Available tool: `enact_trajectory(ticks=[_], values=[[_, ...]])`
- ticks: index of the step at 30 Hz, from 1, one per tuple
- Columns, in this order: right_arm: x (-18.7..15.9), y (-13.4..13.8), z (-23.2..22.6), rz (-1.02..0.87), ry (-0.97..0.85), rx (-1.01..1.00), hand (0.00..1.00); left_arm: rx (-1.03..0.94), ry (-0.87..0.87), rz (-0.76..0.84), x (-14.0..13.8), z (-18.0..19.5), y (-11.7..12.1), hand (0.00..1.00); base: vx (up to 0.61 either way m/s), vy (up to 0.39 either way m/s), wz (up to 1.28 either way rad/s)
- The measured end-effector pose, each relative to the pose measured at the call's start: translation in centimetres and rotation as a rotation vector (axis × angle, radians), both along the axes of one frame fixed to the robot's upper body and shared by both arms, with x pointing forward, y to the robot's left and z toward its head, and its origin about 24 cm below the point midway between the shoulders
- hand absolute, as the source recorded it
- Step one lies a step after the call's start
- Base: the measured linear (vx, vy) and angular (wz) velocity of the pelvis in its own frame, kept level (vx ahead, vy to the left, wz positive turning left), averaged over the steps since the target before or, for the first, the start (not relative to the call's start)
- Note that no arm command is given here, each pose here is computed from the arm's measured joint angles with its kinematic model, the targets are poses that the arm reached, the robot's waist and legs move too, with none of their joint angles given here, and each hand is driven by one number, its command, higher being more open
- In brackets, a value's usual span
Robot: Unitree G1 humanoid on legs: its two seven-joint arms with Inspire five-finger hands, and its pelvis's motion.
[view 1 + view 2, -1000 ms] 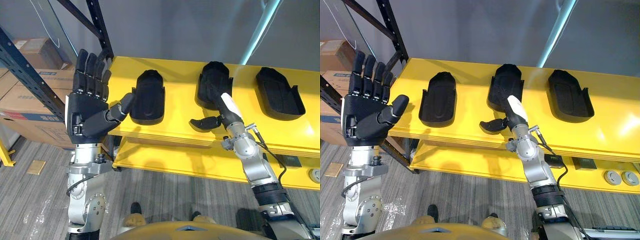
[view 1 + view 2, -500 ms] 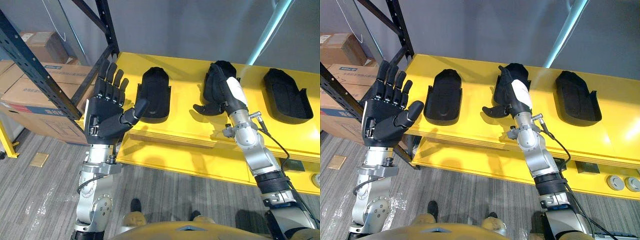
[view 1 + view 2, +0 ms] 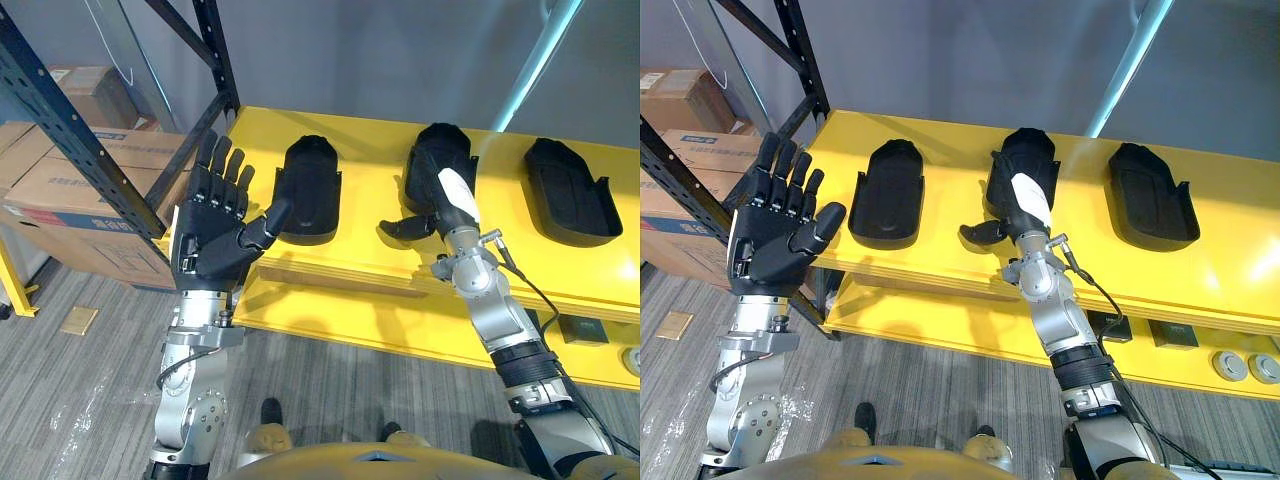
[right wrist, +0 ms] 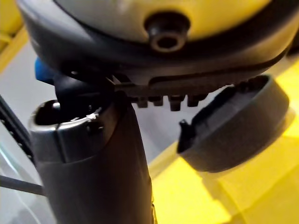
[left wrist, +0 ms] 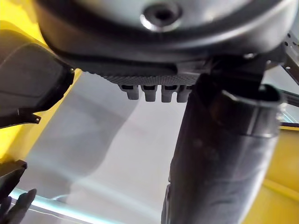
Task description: Walk over and take three plastic housings, then place them on the shelf
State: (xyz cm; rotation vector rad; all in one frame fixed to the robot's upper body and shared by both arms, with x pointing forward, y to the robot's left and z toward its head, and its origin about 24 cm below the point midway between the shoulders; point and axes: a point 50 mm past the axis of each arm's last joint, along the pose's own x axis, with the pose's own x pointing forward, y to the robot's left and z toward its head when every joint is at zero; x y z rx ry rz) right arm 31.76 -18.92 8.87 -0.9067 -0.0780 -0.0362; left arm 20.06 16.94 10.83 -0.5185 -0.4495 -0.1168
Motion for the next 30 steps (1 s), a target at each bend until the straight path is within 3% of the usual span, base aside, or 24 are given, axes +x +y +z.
enact_trajectory(ticks=[8, 9, 15, 30], values=[[0.8, -0.8, 0.2, -0.022, 0.031, -0.083, 1.0, 0.009, -0.017, -0.099, -0.3, -0.2, -1.2, 1.0, 0.0, 0.0, 0.0], [0.9, -1.0, 0.2, -0.024, 0.033, -0.086, 0.0, 0.013, -0.025, -0.111, -0.3, -0.2, -1.3, 1.0, 0.0, 0.0, 0.0], [1.2, -1.4, 0.4, 0.042, 0.082, -0.156, 0.0, 0.049, -0.081, -0.208, -0.5, 0.1, -1.9, 1.0, 0.0, 0.0, 0.0], [2.5, -1.2, 2.0, 0.166, 0.122, -0.284, 0.0, 0.04, -0.07, -0.226, -0.2, 0.2, -2.5, 1.0, 0.0, 0.0, -0.03]])
